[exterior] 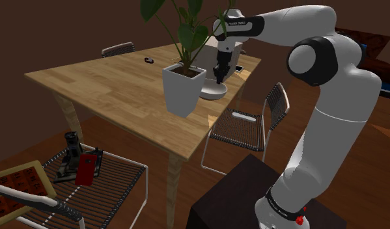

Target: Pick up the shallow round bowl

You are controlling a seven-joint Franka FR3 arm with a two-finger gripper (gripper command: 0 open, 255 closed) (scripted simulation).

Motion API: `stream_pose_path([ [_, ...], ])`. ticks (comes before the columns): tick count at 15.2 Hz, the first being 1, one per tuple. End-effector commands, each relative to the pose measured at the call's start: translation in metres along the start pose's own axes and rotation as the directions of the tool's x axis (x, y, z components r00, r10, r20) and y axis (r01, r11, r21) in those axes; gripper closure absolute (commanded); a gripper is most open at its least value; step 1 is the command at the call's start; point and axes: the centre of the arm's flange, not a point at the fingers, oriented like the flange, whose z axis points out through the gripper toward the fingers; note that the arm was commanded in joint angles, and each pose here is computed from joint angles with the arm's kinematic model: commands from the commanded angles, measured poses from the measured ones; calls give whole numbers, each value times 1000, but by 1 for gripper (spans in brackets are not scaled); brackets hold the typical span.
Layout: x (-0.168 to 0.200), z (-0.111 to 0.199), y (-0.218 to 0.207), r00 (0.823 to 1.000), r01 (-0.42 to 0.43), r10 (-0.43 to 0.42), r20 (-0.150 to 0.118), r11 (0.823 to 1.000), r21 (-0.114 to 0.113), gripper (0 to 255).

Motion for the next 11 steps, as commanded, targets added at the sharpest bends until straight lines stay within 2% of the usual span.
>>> stream_pose_path([
  [1,1,1,-1,1000,0,0,1,1000,0,255],
  [11,-4,-52,-2,1000,0,0,1,1000,0,255],
])
